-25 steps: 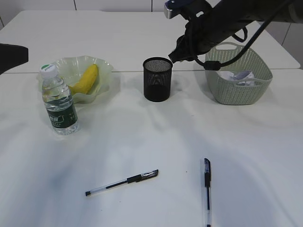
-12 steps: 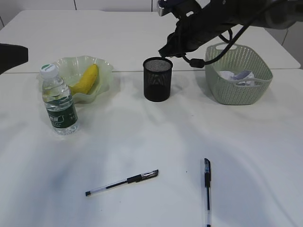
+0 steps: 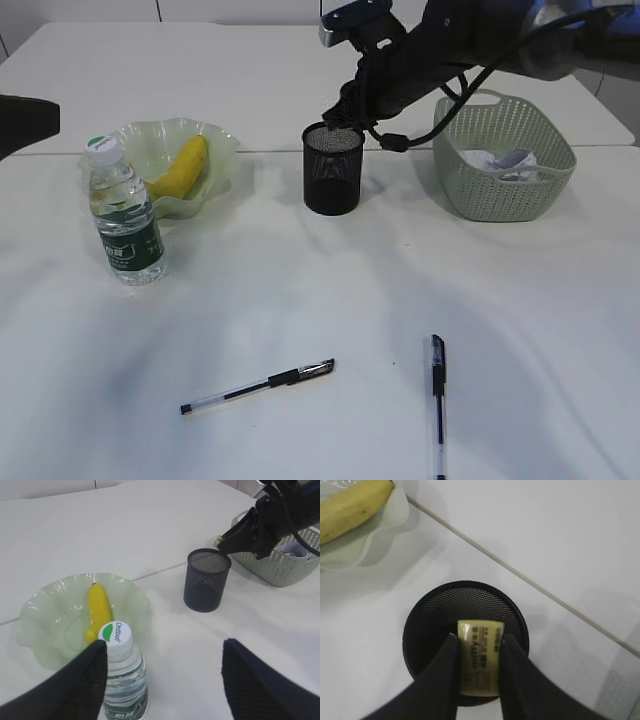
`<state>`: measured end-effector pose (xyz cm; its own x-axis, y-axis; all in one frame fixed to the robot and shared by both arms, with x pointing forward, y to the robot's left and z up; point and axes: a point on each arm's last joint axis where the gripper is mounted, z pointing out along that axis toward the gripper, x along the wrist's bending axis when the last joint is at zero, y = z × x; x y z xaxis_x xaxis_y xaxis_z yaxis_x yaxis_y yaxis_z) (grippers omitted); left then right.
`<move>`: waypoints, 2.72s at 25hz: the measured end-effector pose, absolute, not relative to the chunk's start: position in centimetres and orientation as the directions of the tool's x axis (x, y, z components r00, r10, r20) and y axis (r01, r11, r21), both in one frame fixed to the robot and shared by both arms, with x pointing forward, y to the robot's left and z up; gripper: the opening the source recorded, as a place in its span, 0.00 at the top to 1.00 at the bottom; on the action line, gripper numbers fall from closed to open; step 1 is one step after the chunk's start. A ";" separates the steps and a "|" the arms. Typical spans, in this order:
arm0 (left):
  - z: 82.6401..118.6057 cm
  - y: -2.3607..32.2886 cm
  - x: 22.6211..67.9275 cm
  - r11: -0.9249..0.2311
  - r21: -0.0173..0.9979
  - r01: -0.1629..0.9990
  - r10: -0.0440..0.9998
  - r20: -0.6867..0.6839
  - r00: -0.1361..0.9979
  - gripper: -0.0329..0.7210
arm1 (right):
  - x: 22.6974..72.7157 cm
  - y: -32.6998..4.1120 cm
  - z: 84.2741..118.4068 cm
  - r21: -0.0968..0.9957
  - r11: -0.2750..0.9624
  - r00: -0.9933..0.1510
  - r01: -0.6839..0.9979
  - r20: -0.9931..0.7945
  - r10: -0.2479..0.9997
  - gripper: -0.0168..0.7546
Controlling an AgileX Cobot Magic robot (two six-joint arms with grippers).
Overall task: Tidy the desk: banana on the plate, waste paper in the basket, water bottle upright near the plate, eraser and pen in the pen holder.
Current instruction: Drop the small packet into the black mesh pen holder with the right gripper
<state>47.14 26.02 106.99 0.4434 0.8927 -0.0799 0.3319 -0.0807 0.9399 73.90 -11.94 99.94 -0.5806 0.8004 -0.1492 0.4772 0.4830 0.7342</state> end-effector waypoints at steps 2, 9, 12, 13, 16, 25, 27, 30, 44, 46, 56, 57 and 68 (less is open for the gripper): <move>107.0 26.0 47.1 -0.083 0.940 0.332 0.893 -0.078 0.444 0.28 | 74.1 -11.8 99.4 0.731 0.478 -0.580 0.486 -0.139 0.803 0.78; 107.0 26.0 47.1 -0.085 0.940 0.332 0.892 -0.077 0.446 0.28 | 74.3 -11.8 98.5 0.726 0.475 -0.580 0.498 -0.128 0.804 0.78; 107.0 26.0 47.1 -0.085 0.940 0.332 0.892 -0.077 0.446 0.28 | 74.3 -11.7 98.6 0.733 0.470 -0.576 0.492 -0.130 0.807 0.78; 107.0 26.0 47.1 -0.085 0.940 0.332 0.892 -0.077 0.446 0.28 | 74.4 -11.7 98.6 0.735 0.469 -0.575 0.490 -0.131 0.807 0.78; 107.0 26.0 47.1 -0.086 0.939 0.332 0.892 -0.076 0.446 0.28 | 74.4 -11.7 98.7 0.742 0.463 -0.571 0.484 -0.133 0.810 0.78; 107.0 26.0 47.1 -0.088 0.939 0.331 0.890 -0.075 0.449 0.28 | 74.7 -11.7 99.0 0.771 0.439 -0.554 0.462 -0.136 0.821 0.78; 107.0 26.0 47.1 -0.088 0.939 0.331 0.890 -0.075 0.449 0.28 | 74.8 -11.7 98.9 0.773 0.433 -0.552 0.463 -0.131 0.824 0.78; 107.0 26.0 47.1 -0.090 0.939 0.331 0.890 -0.074 0.450 0.28 | 74.9 -11.6 98.4 0.773 0.426 -0.550 0.470 -0.121 0.826 0.78; 106.9 26.0 47.1 -0.099 0.938 0.331 0.889 -0.066 0.453 0.28 | 75.0 -11.5 97.7 0.772 0.409 -0.546 0.487 -0.096 0.832 0.64; 106.9 26.0 47.1 -0.100 0.938 0.331 0.889 -0.065 0.453 0.28 | 75.0 -11.5 97.7 0.773 0.408 -0.546 0.486 -0.097 0.832 0.63; 106.9 26.0 47.1 -0.100 0.938 0.331 0.889 -0.065 0.453 0.28 | 74.9 -11.5 97.7 0.767 0.412 -0.550 0.492 -0.092 0.830 0.62; 106.9 26.0 47.1 -0.100 0.938 0.331 0.889 -0.065 0.453 0.28 | 74.8 -11.4 97.6 0.758 0.417 -0.556 0.501 -0.087 0.827 0.62; 106.9 26.0 47.1 -0.108 0.938 0.331 0.887 -0.059 0.458 0.28 | 73.0 -11.8 102.4 0.672 0.484 -0.616 0.561 -0.051 0.786 0.62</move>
